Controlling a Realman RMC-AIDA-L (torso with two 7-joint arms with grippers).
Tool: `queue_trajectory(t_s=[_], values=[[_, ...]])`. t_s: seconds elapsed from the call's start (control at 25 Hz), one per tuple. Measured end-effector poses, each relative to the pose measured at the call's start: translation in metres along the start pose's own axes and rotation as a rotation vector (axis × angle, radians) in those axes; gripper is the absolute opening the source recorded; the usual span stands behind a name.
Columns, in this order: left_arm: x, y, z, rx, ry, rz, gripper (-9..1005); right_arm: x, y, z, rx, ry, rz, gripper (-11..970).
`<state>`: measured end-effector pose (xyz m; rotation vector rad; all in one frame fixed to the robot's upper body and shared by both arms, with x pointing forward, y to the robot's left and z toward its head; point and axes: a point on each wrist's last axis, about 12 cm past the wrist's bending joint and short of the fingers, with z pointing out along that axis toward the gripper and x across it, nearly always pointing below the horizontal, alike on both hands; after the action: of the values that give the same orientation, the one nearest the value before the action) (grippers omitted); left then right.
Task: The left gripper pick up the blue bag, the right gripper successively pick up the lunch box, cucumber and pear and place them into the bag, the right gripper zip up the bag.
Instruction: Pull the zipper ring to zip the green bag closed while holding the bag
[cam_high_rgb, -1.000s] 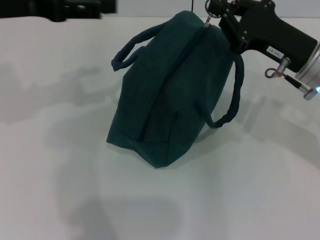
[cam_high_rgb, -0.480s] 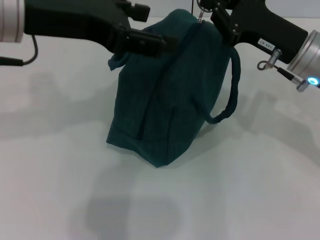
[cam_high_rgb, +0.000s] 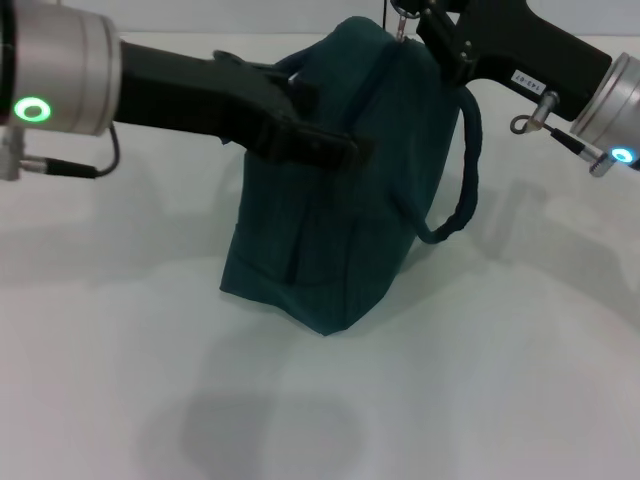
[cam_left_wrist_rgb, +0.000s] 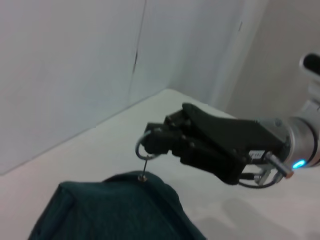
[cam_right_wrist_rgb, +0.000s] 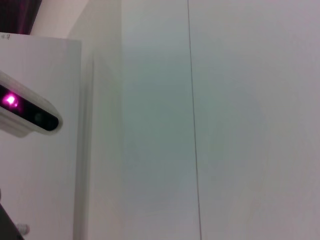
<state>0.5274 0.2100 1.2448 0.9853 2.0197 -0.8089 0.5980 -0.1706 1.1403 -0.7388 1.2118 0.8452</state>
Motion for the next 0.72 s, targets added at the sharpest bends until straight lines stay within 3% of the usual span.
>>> queue_trajectory(t_s=[0.72], values=[[0.009, -0.001, 0.031, -0.047, 0.12, 0.044, 775, 0.001, 0.001, -0.001, -0.002, -0.001, 0.001, 55]])
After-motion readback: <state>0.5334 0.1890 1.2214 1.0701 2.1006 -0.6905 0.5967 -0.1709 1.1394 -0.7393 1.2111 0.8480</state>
